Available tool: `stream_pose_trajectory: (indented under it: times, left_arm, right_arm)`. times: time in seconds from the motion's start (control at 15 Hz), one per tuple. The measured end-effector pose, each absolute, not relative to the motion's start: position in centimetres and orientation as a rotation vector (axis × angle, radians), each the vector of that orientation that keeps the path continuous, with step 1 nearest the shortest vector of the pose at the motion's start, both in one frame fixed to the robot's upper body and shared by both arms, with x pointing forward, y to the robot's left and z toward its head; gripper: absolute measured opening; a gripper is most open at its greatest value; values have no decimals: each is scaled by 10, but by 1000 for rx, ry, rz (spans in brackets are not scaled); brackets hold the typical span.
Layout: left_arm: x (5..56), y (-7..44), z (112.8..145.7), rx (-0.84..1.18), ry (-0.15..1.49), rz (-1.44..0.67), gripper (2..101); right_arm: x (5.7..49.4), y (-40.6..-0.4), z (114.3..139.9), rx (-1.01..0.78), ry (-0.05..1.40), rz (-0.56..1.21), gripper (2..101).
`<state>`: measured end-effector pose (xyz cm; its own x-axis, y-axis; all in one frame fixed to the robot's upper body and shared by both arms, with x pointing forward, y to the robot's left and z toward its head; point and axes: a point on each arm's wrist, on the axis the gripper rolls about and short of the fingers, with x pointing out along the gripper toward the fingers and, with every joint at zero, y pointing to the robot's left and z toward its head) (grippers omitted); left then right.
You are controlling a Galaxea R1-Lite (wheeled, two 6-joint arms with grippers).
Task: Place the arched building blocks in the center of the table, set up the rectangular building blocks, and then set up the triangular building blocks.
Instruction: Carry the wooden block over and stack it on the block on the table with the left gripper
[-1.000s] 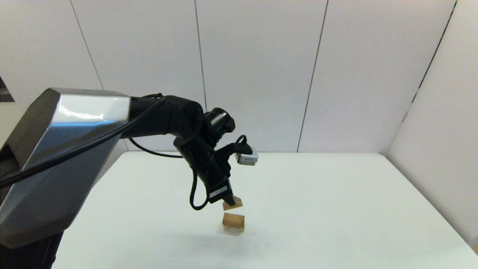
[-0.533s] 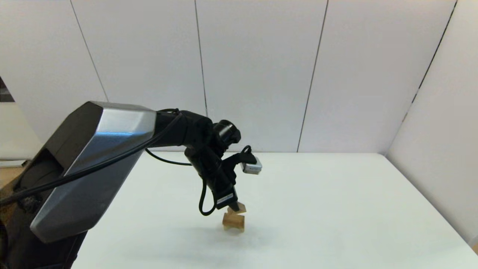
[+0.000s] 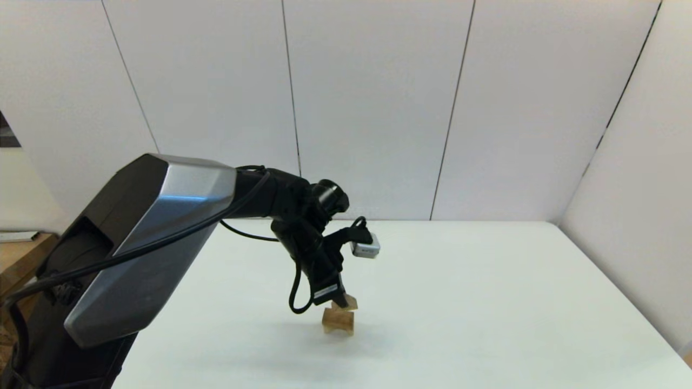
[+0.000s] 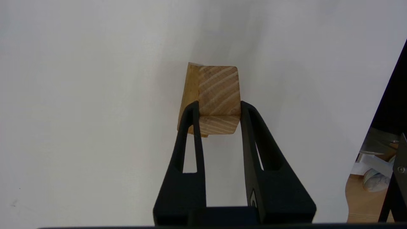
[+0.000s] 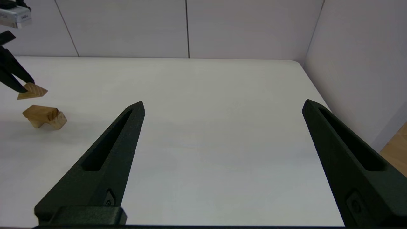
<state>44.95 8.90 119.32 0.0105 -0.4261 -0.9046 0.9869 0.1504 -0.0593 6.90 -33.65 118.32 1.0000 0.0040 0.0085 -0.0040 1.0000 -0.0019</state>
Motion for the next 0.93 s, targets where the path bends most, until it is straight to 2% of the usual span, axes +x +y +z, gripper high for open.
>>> stream_pose_trajectory:
  times: [0.47,0.6,0.93]
  left_arm:
    - [439,104,1194,802,987,-1316,206]
    - [438,107,1195,839,945,-1332,206]
    - [452,107,1177,822,896,-1307,206]
  right_arm:
    - [69,-336,1183,-2,-9,4,980]
    - [69,-336,1183,-2,-9,4,980]
    - [69,-336,1183,-2,-9,5,980]
